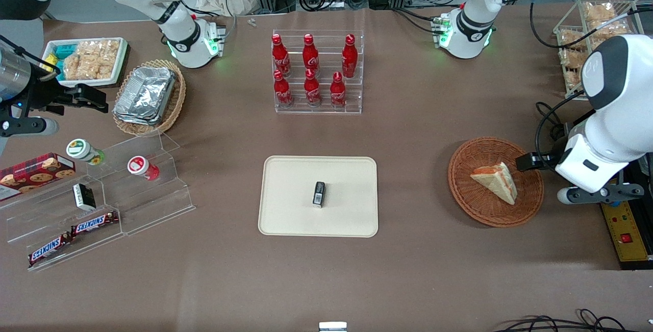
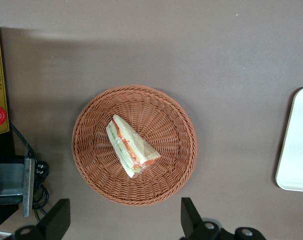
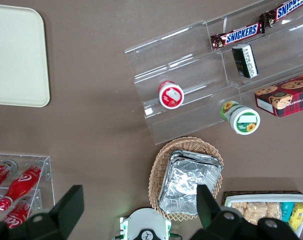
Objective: Place sandwich from basket to tray
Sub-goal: 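Lower the left gripper over the wrapped sandwich in the wicker basket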
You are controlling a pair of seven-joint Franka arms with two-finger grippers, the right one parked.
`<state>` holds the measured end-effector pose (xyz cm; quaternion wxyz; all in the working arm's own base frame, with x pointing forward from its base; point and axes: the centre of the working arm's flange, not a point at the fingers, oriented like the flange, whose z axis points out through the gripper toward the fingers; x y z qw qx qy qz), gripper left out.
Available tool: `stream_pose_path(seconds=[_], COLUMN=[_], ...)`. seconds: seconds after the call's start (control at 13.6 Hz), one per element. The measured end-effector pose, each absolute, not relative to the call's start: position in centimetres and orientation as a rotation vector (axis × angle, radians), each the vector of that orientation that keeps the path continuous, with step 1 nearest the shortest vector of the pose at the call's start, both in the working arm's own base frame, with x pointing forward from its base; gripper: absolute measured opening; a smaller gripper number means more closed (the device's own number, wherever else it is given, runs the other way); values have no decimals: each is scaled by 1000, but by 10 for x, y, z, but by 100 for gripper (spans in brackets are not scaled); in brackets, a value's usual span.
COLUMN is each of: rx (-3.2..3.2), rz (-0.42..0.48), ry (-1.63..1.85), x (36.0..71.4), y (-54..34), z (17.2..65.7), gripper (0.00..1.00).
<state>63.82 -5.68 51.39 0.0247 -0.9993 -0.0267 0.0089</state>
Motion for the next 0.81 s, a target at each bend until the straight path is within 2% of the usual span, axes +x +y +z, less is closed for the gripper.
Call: stream_pose_path(seconds=[0.29,0.44,0.66,0.81], rx=[-3090,-3075,-3001,-2972], rz=[31,51,89,56], ry=[-111,-297,-680,-825], x=[638,637,634,628], y=[-56,-50,-37,-27], z=[514,508,471,428], gripper=[100,100,100,100])
